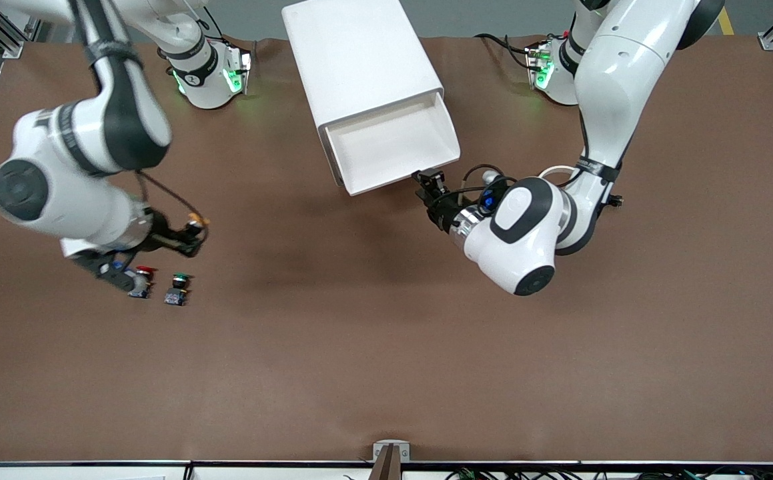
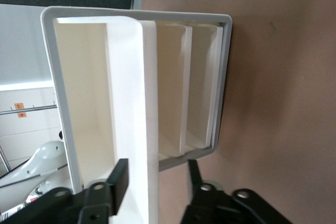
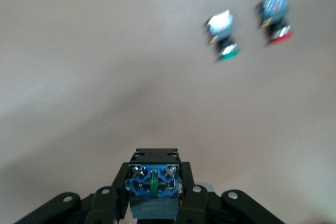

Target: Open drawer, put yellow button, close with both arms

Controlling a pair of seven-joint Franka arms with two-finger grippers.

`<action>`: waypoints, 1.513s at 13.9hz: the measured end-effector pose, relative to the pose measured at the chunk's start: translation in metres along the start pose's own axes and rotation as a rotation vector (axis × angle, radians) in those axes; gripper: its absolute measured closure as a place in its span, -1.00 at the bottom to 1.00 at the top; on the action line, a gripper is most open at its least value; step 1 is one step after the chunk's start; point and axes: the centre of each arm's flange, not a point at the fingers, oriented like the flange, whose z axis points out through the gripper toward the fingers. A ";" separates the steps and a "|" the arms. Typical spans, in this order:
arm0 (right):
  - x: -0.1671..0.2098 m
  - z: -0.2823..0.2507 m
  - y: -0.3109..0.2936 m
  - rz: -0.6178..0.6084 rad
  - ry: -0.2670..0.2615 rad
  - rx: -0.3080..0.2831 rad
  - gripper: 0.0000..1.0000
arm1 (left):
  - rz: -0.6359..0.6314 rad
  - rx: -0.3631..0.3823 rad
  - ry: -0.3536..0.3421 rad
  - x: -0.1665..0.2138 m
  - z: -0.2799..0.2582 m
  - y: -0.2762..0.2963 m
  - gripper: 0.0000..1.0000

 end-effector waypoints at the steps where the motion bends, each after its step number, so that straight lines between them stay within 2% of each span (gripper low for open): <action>1: -0.031 -0.001 -0.026 0.032 0.009 0.001 0.18 | 0.005 -0.009 -0.016 0.000 -0.010 -0.001 -0.37; 4: -0.128 0.005 -0.097 0.085 0.047 0.028 0.18 | 0.020 -0.048 -0.089 0.008 -0.059 -0.001 -0.98; 9: -0.256 0.017 -0.160 0.138 0.093 0.110 0.18 | 0.126 -0.128 -0.230 0.064 -0.162 0.004 -1.00; 11: -0.294 0.023 -0.171 0.149 0.114 0.120 0.18 | 0.158 -0.188 -0.246 0.088 -0.194 0.001 -1.00; 14: -0.335 0.034 -0.181 0.169 0.148 0.126 0.18 | 0.257 -0.345 -0.162 0.118 -0.227 -0.010 -1.00; 16: -0.351 0.044 -0.187 0.184 0.159 0.127 0.18 | 0.323 -0.450 -0.040 0.134 -0.240 -0.018 -1.00; 19: -0.365 0.067 -0.201 0.190 0.158 0.111 0.18 | 0.433 -0.497 0.155 0.153 -0.244 -0.024 -1.00; 21: -0.372 0.084 -0.211 0.192 0.158 0.097 0.18 | 0.534 -0.508 0.219 0.160 -0.250 -0.035 -1.00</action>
